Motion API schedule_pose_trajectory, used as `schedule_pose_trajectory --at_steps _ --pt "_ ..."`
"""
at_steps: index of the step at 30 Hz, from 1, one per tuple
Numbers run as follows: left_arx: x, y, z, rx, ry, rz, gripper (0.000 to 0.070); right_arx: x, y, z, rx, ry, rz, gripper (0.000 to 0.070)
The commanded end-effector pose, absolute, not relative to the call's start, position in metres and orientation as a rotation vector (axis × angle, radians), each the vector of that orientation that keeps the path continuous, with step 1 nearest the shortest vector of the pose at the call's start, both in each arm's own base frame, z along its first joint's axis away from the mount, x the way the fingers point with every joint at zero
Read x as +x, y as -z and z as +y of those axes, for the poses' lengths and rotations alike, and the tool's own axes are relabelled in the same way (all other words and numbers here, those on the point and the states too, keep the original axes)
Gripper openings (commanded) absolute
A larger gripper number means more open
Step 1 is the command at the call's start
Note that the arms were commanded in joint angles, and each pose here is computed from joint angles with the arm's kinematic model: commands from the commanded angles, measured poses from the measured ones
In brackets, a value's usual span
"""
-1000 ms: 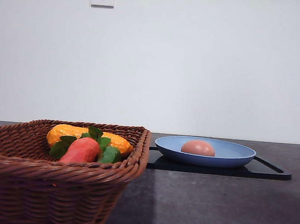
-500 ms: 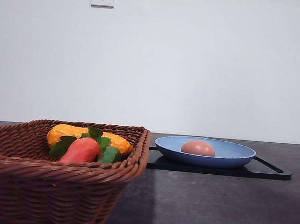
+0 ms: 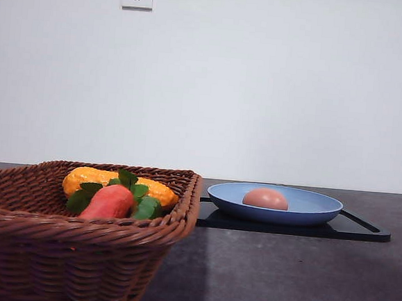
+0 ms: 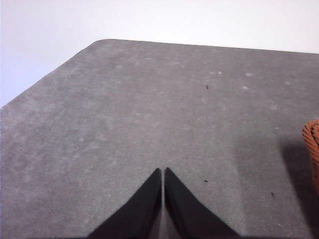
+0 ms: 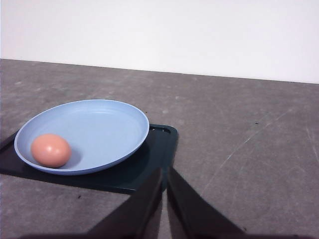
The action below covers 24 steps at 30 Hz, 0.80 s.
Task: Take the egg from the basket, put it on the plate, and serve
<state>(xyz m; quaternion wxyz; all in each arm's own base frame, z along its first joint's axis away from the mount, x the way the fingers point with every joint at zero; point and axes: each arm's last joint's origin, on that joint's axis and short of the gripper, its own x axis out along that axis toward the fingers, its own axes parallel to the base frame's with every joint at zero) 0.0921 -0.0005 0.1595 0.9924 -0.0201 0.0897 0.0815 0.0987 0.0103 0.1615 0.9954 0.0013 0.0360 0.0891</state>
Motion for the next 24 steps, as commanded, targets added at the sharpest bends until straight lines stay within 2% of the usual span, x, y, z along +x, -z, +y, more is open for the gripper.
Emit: schedule_pose_trajectory --at_steps 1,4,10,14,24 --pt "0.093 -0.155 0.0 -0.041 -0.164 0.191 0.0 0.099 -0.161 0.011 -0.035 -0.181 0.068 0.0" --pt "0.093 -0.155 0.0 -0.041 -0.164 0.191 0.0 0.098 -0.157 0.011 -0.115 -0.186 0.1 0.0" --pt "0.093 -0.155 0.0 -0.041 -0.164 0.191 0.0 0.098 -0.153 0.01 -0.129 -0.189 0.14 0.0" --pt "0.093 -0.155 0.0 -0.041 -0.164 0.191 0.0 0.097 -0.149 0.01 -0.192 -0.196 0.174 0.0" --pt "0.093 -0.155 0.0 -0.041 -0.164 0.19 0.0 0.097 -0.15 0.01 -0.198 -0.197 0.166 0.0"
